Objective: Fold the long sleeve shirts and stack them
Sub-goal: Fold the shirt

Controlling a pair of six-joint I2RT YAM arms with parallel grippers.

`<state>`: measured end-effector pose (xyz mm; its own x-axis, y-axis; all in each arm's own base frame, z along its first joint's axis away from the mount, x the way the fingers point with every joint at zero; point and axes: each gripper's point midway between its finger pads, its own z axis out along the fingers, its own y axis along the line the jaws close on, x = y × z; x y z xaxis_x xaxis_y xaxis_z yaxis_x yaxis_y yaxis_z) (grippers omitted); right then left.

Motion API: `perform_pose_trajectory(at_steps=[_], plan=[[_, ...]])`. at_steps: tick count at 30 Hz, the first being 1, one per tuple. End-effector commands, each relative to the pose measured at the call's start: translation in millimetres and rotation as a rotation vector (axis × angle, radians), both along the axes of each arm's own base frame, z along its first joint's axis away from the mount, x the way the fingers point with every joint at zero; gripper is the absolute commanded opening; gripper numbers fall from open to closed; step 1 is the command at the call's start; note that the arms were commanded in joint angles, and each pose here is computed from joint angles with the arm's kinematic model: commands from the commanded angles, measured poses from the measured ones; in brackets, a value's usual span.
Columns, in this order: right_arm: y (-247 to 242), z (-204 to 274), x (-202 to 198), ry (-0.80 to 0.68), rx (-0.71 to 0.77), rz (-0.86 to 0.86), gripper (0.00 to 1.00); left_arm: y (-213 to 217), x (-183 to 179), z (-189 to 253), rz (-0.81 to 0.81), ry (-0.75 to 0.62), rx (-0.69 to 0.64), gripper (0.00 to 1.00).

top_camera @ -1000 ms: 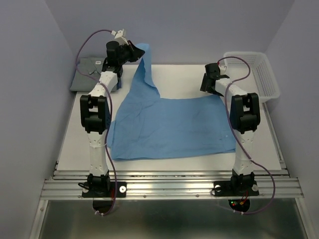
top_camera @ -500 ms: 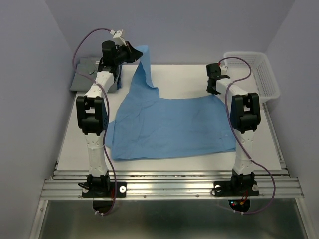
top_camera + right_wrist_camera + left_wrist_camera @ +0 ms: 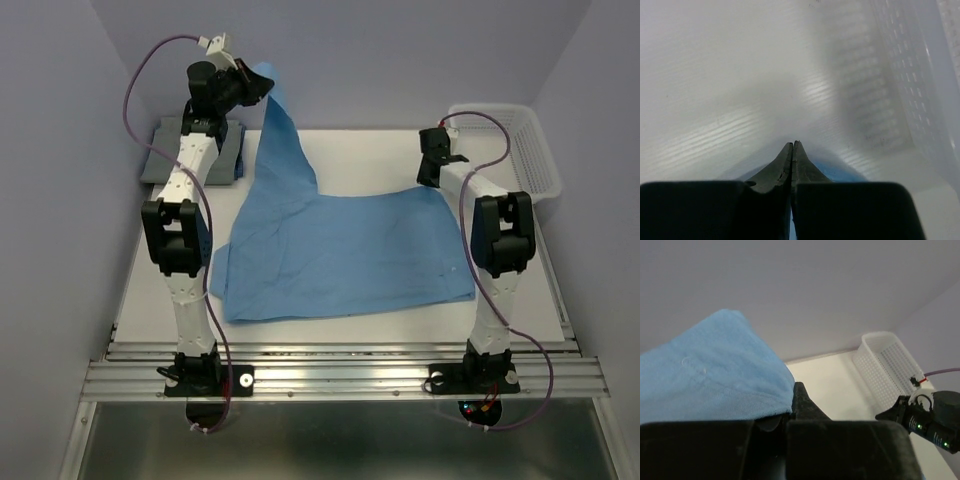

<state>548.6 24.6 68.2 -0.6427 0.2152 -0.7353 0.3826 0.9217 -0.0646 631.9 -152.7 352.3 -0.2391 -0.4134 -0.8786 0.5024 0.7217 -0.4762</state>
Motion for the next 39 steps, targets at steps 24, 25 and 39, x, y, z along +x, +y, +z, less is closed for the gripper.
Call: perform_pose_trajectory(at_steps=[24, 25, 39], plan=[[16, 67, -156, -0.125, 0.214, 0.146, 0.01, 83, -389, -79, 0.478, 0.532, -0.212, 0.0], [14, 65, -159, -0.116, 0.207, 0.138, 0.01, 83, -401, -76, 0.473, 0.536, -0.226, 0.0], [-15, 58, -187, -0.054, 0.091, 0.043, 0.01, 81, -488, -117, 0.465, 0.774, -0.245, 0.0]])
